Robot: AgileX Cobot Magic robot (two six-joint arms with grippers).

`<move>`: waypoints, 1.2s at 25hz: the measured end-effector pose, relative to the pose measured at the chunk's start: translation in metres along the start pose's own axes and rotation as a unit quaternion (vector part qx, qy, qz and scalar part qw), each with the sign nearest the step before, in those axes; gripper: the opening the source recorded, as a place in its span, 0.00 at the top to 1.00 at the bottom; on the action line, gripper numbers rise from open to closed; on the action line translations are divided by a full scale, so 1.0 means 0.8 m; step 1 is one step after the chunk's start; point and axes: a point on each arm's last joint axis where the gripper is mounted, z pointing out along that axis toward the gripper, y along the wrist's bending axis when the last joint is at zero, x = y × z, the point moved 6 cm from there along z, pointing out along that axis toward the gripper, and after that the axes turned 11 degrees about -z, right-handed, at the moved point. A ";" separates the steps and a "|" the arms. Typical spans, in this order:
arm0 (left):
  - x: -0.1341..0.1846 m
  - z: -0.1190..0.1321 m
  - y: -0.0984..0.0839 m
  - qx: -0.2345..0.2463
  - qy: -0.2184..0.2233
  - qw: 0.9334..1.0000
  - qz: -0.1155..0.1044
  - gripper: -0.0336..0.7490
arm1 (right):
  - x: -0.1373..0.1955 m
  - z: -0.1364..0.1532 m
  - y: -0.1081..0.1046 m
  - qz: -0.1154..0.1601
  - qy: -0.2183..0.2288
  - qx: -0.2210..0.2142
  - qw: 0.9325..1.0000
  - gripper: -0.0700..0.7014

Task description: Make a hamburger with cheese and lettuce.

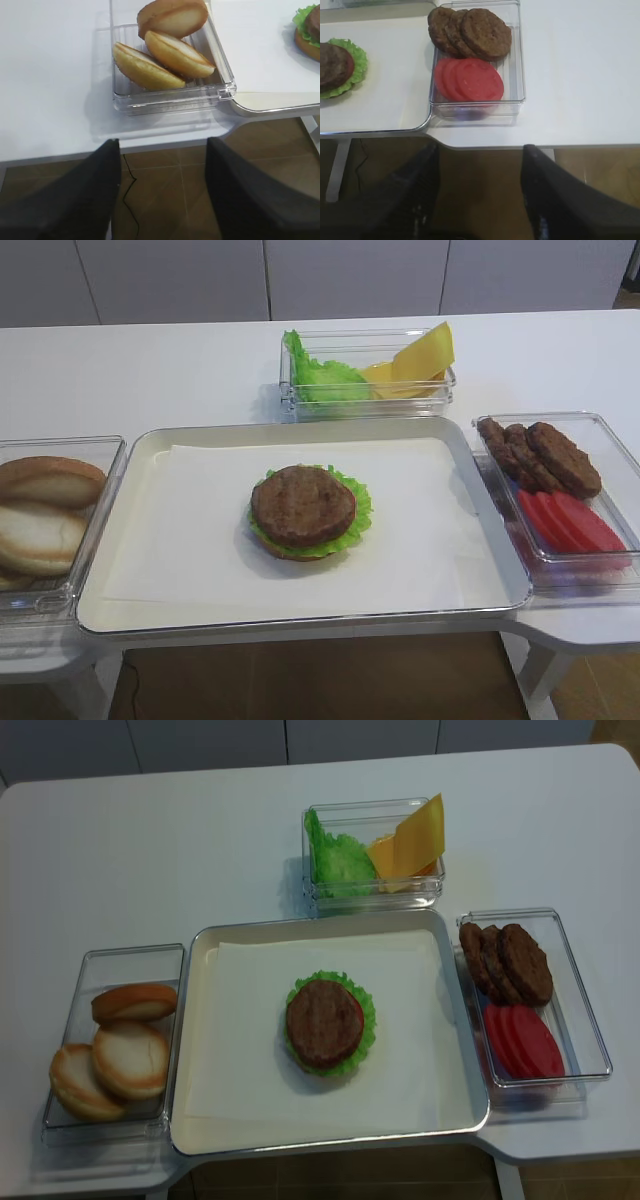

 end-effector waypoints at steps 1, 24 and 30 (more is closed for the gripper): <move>0.000 0.000 0.000 0.000 0.000 1.000 0.000 0.44 | 0.011 -0.002 0.001 -0.001 -0.008 0.001 1.000 0.40; 0.000 0.000 0.000 0.000 0.000 1.000 0.000 0.44 | 0.098 0.030 0.000 -0.022 -0.108 0.031 0.993 0.44; 0.000 0.000 0.000 0.000 0.000 1.000 0.000 0.44 | 0.101 0.036 -0.002 -0.027 -0.100 0.035 0.994 0.44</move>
